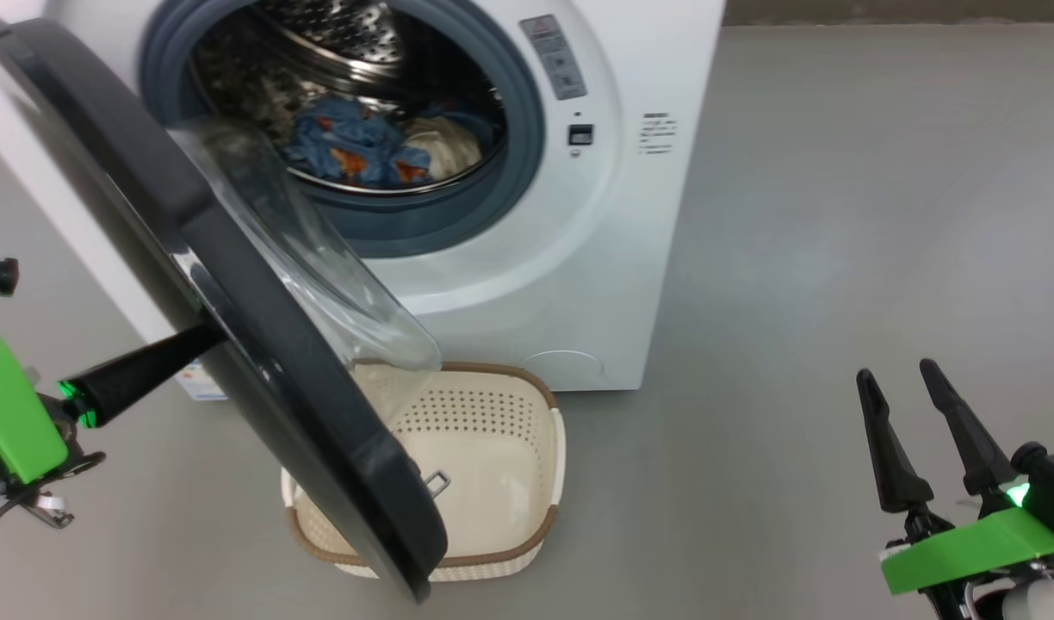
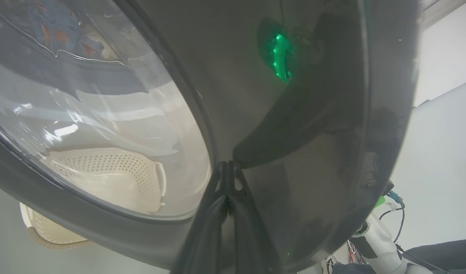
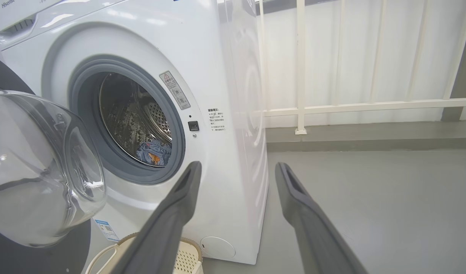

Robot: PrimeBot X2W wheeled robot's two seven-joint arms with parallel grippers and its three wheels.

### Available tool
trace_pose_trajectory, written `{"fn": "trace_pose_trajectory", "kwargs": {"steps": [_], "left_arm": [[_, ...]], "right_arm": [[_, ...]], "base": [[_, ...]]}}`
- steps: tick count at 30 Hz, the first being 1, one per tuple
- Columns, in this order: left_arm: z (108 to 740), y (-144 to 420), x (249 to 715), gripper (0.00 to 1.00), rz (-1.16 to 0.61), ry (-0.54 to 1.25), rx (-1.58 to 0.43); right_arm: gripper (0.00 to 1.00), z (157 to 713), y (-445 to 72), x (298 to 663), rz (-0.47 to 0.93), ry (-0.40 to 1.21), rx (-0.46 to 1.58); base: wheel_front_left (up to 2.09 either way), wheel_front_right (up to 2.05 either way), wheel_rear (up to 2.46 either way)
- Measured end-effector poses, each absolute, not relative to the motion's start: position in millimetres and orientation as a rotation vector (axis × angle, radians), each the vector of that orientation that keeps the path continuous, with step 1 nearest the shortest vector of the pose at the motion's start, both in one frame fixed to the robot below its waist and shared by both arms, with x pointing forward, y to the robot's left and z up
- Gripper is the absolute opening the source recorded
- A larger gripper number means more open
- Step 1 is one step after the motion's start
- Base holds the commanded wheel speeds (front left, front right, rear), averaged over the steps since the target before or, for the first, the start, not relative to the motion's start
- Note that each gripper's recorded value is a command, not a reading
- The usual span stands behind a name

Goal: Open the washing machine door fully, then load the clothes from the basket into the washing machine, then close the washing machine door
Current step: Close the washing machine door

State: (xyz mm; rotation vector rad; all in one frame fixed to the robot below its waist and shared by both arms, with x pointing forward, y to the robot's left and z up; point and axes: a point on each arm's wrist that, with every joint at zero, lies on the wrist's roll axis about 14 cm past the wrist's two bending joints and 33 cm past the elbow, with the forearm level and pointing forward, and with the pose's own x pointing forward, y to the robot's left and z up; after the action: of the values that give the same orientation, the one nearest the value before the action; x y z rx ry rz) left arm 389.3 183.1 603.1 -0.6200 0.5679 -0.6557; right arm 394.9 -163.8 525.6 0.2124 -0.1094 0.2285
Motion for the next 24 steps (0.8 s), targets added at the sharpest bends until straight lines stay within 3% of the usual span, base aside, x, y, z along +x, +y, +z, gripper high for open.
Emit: {"fn": "trace_pose_trajectory", "kwargs": {"steps": [9,12,20,21,22,23,24], "left_arm": [[608.7,165.9,395.2,0.0,-0.69,0.539,-0.613],[609.7,167.3,394.0,0.05,-0.684,0.528,-0.617],[596.9,175.6,385.1,0.47,-0.639,0.525,-0.649],[594.2,177.2,384.4,0.74,-0.629,0.523,-0.658],[591.8,178.8,384.0,0.88,-0.62,0.52,-0.666],[588.1,180.0,382.9,1.0,-0.61,0.523,-0.673],[583.8,181.1,381.9,1.0,-0.6,0.526,-0.68]], "right_arm": [[1.0,527.4,-180.2,381.6,0.182,-0.117,0.207],[1.0,526.2,-180.1,378.9,0.182,-0.113,0.207],[1.0,529.4,-177.2,377.0,0.191,-0.122,0.208],[1.0,529.4,-177.0,376.7,0.191,-0.122,0.208],[1.0,529.4,-177.0,376.6,0.192,-0.122,0.208],[1.0,529.6,-177.0,376.5,0.192,-0.123,0.208],[1.0,529.6,-177.1,376.3,0.191,-0.123,0.208]], "base": [[0.0,0.0,0.0],[0.0,0.0,0.0],[0.0,0.0,0.0],[0.0,0.0,0.0],[0.0,0.0,0.0],[0.0,0.0,0.0],[0.0,0.0,0.0]]}}
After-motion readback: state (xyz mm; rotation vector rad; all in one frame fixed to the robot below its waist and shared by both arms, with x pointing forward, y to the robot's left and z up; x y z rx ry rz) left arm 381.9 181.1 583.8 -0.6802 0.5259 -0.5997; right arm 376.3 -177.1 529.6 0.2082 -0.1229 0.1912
